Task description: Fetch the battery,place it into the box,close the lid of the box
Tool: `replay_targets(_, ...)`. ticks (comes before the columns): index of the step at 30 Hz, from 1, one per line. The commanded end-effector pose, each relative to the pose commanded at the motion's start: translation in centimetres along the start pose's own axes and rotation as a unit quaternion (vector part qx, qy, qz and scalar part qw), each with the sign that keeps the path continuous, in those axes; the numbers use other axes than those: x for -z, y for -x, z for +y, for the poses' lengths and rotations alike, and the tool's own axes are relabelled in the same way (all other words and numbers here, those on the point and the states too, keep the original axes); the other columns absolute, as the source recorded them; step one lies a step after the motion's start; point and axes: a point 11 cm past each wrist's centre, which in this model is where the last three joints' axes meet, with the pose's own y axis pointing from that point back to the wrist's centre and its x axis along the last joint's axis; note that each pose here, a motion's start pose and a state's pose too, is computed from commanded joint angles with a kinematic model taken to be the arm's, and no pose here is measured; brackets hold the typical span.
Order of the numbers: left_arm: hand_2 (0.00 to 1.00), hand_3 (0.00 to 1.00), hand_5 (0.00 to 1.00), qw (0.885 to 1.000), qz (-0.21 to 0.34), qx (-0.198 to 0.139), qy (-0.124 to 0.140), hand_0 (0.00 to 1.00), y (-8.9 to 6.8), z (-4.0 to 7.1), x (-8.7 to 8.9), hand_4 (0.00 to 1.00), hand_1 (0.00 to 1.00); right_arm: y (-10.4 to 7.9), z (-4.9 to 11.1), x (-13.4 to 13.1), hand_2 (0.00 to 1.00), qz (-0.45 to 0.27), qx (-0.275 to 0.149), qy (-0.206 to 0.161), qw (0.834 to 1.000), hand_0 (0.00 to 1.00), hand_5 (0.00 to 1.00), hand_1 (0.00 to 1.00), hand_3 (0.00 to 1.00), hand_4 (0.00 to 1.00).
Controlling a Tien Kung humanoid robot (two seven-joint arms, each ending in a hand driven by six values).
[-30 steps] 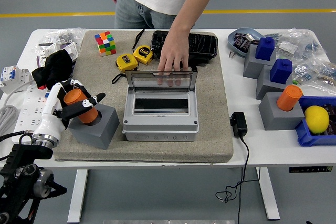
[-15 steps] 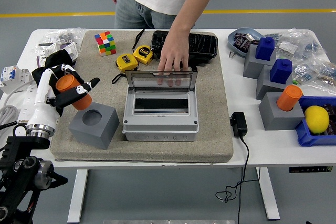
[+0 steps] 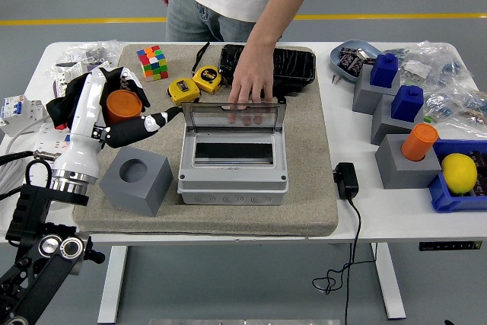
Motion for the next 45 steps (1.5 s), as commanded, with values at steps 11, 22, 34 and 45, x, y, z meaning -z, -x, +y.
replay_targets(11,0.020,0.014,0.168,0.985,-0.111,0.103,0.078,0.048,5.6,1.3,-2.9,0.982,0.004,-0.3,-0.1,0.2,0.765,-0.001,-0.003,-0.001,1.000,0.812,0.998,0.798,0.783,0.998)
replay_targets(22,0.014,0.007,0.216,0.968,-0.126,0.177,0.122,0.047,9.8,2.1,-3.9,0.975,0.002,-0.7,-0.1,0.3,0.765,0.000,-0.006,-0.002,1.000,0.812,0.998,0.798,0.783,0.998)
replay_targets(34,0.012,0.006,0.239,0.958,-0.159,0.195,0.139,0.051,11.4,0.9,-2.4,0.971,0.002,-0.7,-0.2,0.5,0.765,0.003,-0.006,-0.003,1.000,0.812,0.998,0.799,0.783,0.998)
replay_targets(45,0.011,0.003,0.267,0.955,-0.164,0.209,0.130,0.052,12.6,-0.4,-0.6,0.964,0.002,-0.7,-0.2,0.6,0.766,0.005,-0.004,-0.005,1.000,0.812,0.998,0.799,0.783,0.998)
